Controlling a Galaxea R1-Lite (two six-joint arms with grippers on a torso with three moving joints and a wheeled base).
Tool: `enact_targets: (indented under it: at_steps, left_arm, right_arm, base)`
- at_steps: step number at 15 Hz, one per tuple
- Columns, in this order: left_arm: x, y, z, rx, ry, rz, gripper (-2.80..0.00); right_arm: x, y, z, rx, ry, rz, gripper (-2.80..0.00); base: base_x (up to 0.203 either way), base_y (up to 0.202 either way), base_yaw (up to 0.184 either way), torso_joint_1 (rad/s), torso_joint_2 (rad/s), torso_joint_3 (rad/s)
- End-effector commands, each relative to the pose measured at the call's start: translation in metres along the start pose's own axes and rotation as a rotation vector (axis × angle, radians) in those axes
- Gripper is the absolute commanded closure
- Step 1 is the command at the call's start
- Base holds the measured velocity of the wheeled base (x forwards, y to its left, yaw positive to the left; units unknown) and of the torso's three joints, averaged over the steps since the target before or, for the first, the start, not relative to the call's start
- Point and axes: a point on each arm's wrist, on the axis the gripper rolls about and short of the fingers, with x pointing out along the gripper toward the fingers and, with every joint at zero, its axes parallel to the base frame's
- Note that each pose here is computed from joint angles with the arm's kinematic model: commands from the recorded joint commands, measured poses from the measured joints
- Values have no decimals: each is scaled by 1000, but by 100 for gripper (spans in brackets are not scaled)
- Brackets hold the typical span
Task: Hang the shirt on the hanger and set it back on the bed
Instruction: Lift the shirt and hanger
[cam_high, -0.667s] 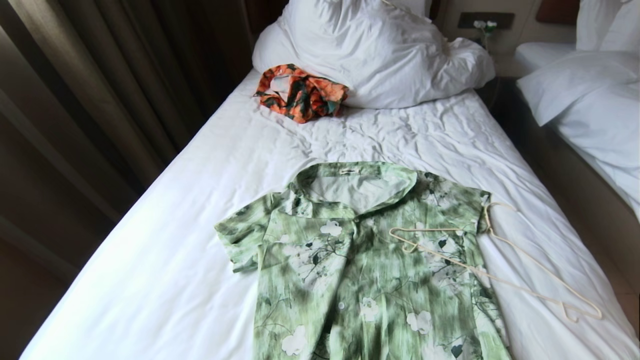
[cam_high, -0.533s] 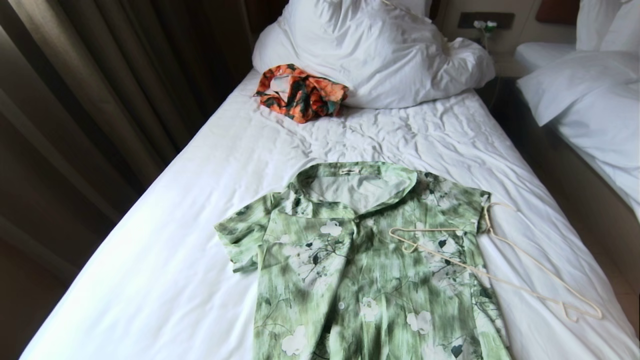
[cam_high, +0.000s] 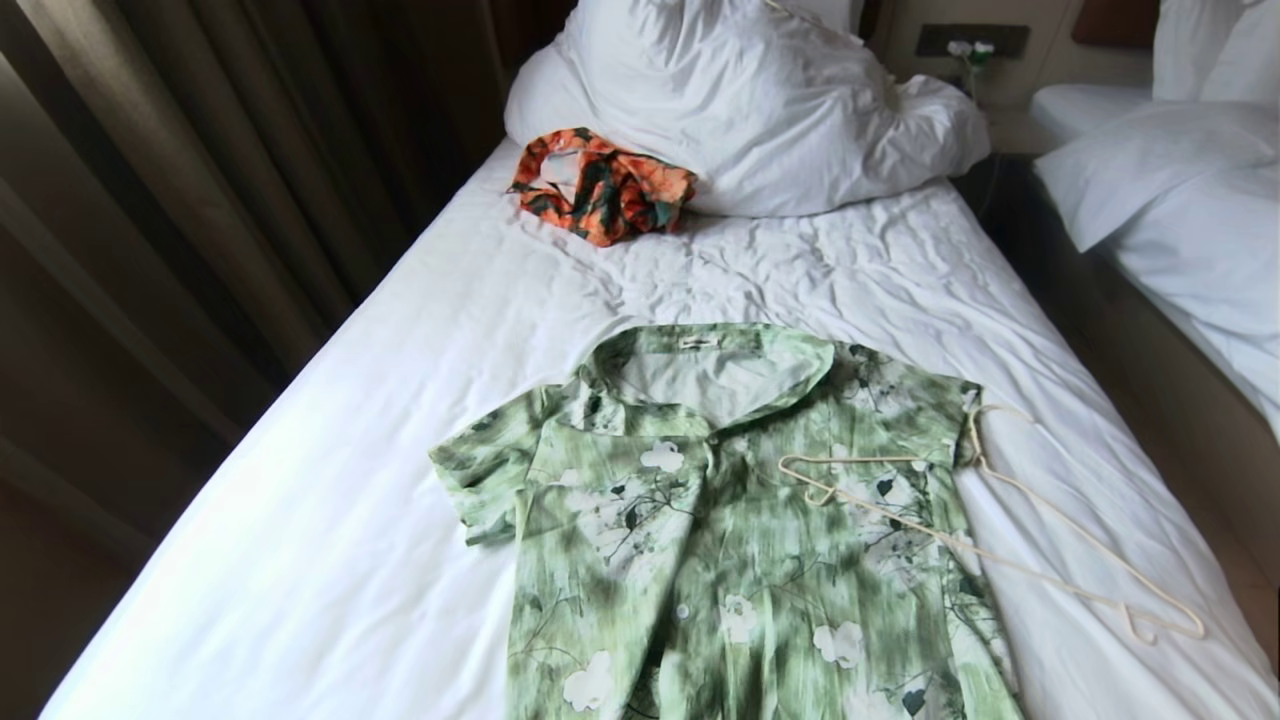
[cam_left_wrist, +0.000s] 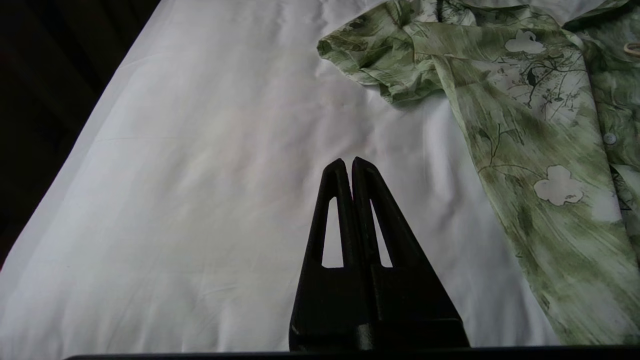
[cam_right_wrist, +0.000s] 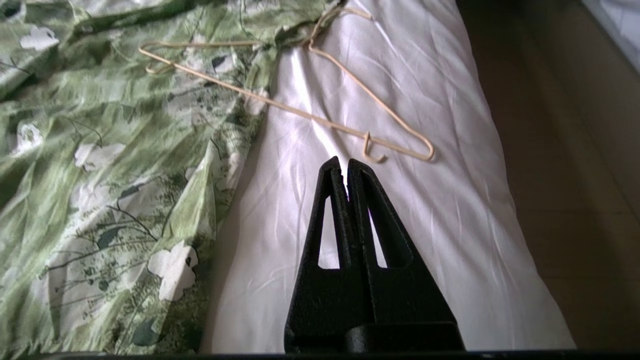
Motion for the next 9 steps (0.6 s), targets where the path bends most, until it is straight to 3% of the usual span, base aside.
enact_targets:
  at_steps: [1, 5, 9]
  left_arm:
    - [0, 0, 0, 0, -2, 0, 0]
    - [0, 0, 0, 0, -2, 0, 0]
    - [0, 0, 0, 0, -2, 0, 0]
  right_arm:
    - [0, 0, 17, 0, -4, 3, 0]
    - [11, 0, 53, 1, 39, 3, 0]
    - [49, 0, 89, 53, 183, 18, 0]
  base:
    - [0, 0, 0, 0, 0, 0]
    - [0, 0, 0, 0, 0, 0]
    - [0, 0, 0, 0, 0, 0]
